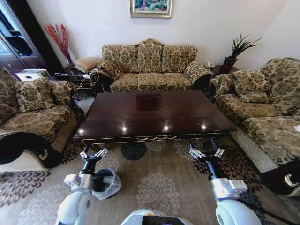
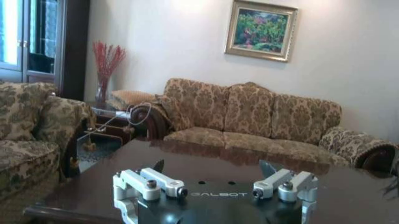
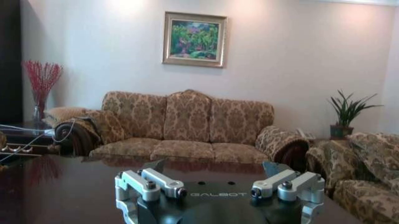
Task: Move to the front of the table and place the trash on the table into the trash bin.
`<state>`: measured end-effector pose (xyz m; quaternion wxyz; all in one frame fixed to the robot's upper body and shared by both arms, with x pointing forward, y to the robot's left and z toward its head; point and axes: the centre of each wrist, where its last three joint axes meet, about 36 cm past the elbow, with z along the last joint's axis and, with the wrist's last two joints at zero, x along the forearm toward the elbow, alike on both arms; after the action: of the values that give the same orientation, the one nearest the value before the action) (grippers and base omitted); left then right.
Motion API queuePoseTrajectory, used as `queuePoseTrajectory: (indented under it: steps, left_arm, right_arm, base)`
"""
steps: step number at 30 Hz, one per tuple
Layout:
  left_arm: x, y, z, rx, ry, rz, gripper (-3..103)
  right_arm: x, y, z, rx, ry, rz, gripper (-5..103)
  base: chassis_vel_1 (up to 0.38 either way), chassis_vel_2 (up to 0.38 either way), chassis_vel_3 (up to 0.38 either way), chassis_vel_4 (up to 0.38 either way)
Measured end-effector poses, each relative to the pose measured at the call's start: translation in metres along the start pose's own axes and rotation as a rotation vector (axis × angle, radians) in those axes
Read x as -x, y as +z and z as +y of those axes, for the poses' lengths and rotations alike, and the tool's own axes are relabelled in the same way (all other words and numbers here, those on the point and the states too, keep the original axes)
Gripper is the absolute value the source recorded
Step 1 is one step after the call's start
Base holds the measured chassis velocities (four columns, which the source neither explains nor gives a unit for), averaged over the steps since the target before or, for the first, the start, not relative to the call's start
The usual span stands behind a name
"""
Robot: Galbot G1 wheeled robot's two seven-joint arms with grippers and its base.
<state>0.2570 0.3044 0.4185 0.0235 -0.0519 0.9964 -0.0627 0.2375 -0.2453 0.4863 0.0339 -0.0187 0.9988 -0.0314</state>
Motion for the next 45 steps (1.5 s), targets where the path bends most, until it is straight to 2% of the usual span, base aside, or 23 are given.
queuePoseTrajectory:
  steps: [13, 45]
  left_arm:
    - [0.0000, 0.0001, -0.0001, 0.000, 0.000, 0.000, 100]
    - [0.0000, 0.0001, 0.0001, 0.000, 0.000, 0.000, 100]
  right_arm:
    - [0.0000, 0.0000, -0.0002, -0.001, 0.000, 0.000, 100]
    - [0.0000, 0.0000, 0.0000, 0.000, 0.000, 0.000, 100]
  base:
    - [-0.268, -0.287, 0.296, 0.284]
    - [0.014, 0.013, 0.009, 0.006]
